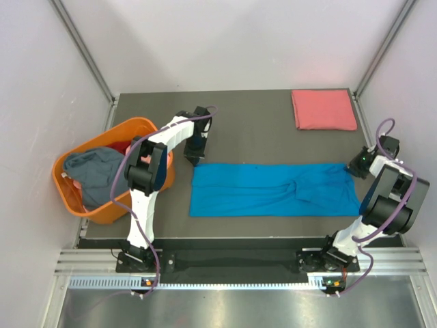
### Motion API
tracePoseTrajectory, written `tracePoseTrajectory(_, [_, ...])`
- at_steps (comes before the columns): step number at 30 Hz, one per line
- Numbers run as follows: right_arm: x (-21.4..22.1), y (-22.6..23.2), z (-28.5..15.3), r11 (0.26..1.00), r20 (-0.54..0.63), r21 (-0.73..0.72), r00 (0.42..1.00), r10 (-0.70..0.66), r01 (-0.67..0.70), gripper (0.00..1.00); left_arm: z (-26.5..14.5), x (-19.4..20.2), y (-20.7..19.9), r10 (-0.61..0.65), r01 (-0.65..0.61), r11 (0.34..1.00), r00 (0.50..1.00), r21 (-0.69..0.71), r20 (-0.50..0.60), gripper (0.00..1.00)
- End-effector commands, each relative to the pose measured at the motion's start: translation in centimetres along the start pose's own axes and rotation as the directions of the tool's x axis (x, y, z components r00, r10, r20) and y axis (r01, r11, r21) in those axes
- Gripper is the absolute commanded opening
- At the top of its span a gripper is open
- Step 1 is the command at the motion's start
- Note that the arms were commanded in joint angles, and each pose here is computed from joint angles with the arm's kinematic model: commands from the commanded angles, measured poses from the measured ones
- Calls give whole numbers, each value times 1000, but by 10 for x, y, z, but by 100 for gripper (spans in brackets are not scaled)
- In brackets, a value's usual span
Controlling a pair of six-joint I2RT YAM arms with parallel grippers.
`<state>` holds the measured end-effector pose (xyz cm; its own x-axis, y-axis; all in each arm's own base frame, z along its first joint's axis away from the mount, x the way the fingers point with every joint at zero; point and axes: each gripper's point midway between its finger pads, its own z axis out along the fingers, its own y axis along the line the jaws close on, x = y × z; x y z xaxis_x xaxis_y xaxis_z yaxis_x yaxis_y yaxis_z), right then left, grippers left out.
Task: Fold and stack the t-shirts
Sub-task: Fold the tshirt
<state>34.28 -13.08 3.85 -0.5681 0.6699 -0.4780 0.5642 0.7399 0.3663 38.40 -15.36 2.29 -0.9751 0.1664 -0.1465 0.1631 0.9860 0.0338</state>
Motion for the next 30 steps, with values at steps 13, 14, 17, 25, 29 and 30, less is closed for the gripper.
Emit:
tracePoseTrajectory(13, [-37,11,9,988,143,-114,982,122,-106,0,0,-9,32,-54,59,985,998,-161,40,0])
tracePoseTrajectory(14, [-37,11,11,987,137,-114,982,129,-114,0,-1,-14,31,-56,63,985,997,-161,52,0])
tracePoseTrajectory(17, [-46,14,20,984,150,-130,979,141,-121,0,-1,-20,31,-56,64,984,997,-164,53,0])
tracePoseTrajectory(25, [-55,21,31,982,156,-137,976,151,-130,0,-4,-40,32,-50,66,982,994,-177,92,0])
tracePoseTrajectory(29, [-67,24,37,983,167,-136,975,146,-124,0,-14,-56,34,-49,71,977,992,-200,117,0])
tracePoseTrajectory(30, [-71,25,37,984,173,-133,975,141,-119,0,-17,-59,36,-44,69,976,991,-205,124,0])
